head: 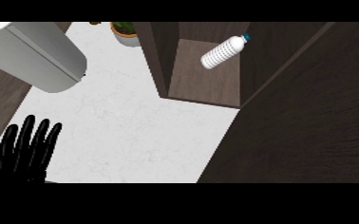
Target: Pick up the bottled water, place it into the cabinet and close the cabinet
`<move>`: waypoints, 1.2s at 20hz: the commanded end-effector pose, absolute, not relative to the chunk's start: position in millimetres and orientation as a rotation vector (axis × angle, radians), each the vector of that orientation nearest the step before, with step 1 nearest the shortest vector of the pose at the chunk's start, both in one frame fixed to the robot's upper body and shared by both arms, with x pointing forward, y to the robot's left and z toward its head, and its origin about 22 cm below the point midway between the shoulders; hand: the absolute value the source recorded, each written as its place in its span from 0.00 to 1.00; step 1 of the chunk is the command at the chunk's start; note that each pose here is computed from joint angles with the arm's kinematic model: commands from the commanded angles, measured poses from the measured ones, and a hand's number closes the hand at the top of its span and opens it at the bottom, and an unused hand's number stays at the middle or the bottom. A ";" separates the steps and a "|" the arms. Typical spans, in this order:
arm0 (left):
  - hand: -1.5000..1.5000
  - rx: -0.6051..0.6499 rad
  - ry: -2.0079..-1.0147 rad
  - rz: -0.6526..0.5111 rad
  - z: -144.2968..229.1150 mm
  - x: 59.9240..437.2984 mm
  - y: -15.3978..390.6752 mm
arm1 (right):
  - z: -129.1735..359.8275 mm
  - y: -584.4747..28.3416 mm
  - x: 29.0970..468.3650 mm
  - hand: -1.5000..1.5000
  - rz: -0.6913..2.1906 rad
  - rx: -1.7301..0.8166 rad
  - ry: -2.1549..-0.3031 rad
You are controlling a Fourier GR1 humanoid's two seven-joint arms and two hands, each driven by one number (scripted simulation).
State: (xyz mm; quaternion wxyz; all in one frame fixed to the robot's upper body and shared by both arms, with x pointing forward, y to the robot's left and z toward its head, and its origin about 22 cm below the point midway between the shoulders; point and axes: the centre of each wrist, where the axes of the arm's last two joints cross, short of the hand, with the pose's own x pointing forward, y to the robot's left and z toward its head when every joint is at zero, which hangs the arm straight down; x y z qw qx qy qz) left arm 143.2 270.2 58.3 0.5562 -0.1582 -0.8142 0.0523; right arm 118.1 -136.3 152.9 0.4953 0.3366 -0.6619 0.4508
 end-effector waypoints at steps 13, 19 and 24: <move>0.00 -0.354 -1.897 0.120 52.9 136.7 283.6 | 123.9 -135.6 151.9 1.00 0.468 0.884 -1.519; 0.00 -0.371 -1.920 0.114 57.8 137.8 284.6 | 117.6 -145.1 170.1 1.00 0.319 0.784 -1.538; 0.00 -0.407 -1.920 0.092 61.6 137.0 282.9 | 116.1 -140.6 217.3 1.00 0.212 0.690 -1.542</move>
